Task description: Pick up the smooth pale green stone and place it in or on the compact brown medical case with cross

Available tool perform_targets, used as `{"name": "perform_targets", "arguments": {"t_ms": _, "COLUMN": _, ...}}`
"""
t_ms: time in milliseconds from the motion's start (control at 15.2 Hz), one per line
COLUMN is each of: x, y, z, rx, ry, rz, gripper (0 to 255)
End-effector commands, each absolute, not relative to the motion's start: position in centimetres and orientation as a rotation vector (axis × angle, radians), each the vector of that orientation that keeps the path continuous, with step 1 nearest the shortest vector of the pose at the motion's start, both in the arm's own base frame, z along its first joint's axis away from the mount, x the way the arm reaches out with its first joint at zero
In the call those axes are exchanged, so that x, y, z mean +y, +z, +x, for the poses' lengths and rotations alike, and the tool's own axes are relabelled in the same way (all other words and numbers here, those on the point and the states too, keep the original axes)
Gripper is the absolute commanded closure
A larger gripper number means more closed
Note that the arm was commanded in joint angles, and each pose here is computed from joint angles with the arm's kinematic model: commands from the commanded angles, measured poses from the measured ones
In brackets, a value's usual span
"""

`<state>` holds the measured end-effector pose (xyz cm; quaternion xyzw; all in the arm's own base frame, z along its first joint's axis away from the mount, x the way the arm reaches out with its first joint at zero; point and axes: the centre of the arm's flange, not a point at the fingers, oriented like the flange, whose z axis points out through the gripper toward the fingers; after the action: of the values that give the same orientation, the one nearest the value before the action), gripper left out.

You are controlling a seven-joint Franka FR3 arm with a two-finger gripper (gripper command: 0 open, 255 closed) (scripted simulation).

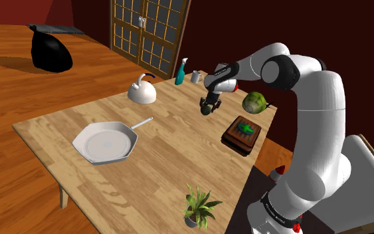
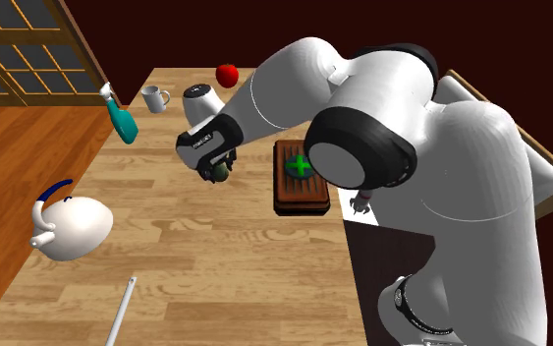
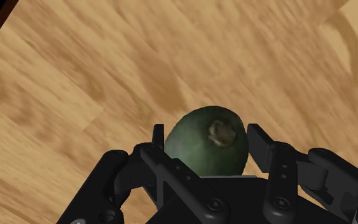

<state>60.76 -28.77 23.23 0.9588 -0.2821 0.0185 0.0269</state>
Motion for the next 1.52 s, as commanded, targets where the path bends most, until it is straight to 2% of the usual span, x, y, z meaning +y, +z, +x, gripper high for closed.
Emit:
{"name": "perform_targets", "arguments": {"t_ms": 0, "x": -28.8, "y": 24.3, "z": 60.7, "rx": -0.872, "ry": 0.057, "rz": 2.962, "gripper": 255}}
{"name": "perform_targets", "arguments": {"t_ms": 1452, "x": -28.8, "y": 35.9, "z": 60.7, "rx": -0.872, "ry": 0.057, "rz": 2.962, "gripper": 255}}
